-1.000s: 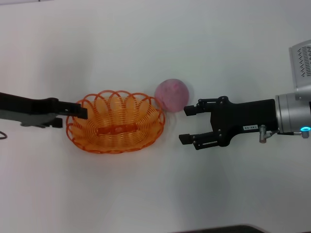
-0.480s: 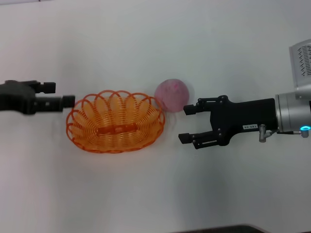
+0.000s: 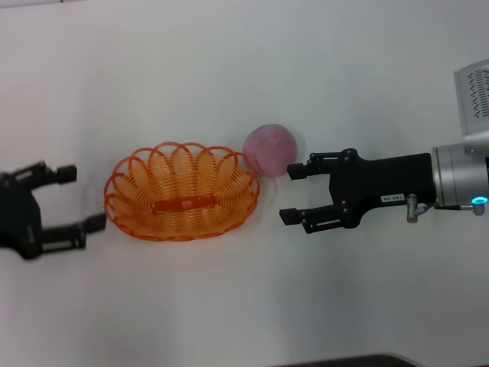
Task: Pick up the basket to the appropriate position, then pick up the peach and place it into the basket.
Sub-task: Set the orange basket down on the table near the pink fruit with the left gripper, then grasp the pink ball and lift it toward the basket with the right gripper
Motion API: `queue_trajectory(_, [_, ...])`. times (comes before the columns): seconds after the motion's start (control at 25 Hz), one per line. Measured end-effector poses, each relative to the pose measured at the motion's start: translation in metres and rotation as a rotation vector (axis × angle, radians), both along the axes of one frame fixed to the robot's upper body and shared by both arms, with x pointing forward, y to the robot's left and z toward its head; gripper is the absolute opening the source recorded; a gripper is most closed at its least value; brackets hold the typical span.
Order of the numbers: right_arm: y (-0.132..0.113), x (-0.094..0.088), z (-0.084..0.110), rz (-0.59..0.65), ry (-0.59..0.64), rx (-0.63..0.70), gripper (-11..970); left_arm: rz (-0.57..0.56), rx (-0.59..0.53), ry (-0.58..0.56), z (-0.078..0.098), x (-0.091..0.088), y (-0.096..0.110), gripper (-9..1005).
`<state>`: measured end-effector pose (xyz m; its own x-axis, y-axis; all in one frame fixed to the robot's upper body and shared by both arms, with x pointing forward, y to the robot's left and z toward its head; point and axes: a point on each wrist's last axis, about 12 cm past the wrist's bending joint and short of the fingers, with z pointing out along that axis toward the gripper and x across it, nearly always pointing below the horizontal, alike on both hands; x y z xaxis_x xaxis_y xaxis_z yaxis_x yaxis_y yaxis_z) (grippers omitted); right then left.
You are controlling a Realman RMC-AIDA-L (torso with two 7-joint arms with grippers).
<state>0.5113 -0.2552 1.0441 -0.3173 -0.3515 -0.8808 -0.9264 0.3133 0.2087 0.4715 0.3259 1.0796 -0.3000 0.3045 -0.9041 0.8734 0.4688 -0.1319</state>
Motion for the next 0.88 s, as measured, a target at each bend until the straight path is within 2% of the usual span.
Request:
queue_trajectory(0.28, [-0.002,0.000,0.001,-0.005,-0.005,0.000,840,0.009,-0.018,-0.018,-0.029,-0.047,0.004,891])
queue_trajectory(0.44, [-0.004,0.000,0.002,-0.006,-0.009,-0.003,840,0.022,-0.029,-0.017,-0.036,-0.056,0.004,891])
queue_trajectory(0.48, [-0.004,0.000,0.002,-0.006,-0.010,-0.003,840,0.041,-0.053,-0.031,-0.044,-0.062,0.003,891])
queue_trajectory(0.64, [-0.004,0.000,0.001,-0.005,-0.011,-0.003,840,0.052,-0.064,-0.055,-0.048,-0.066,0.002,891])
queue_trajectory(0.88, [-0.007,-0.001,0.004,0.000,0.003,0.003,840,0.049,-0.058,-0.040,-0.048,-0.061,0.002,891])
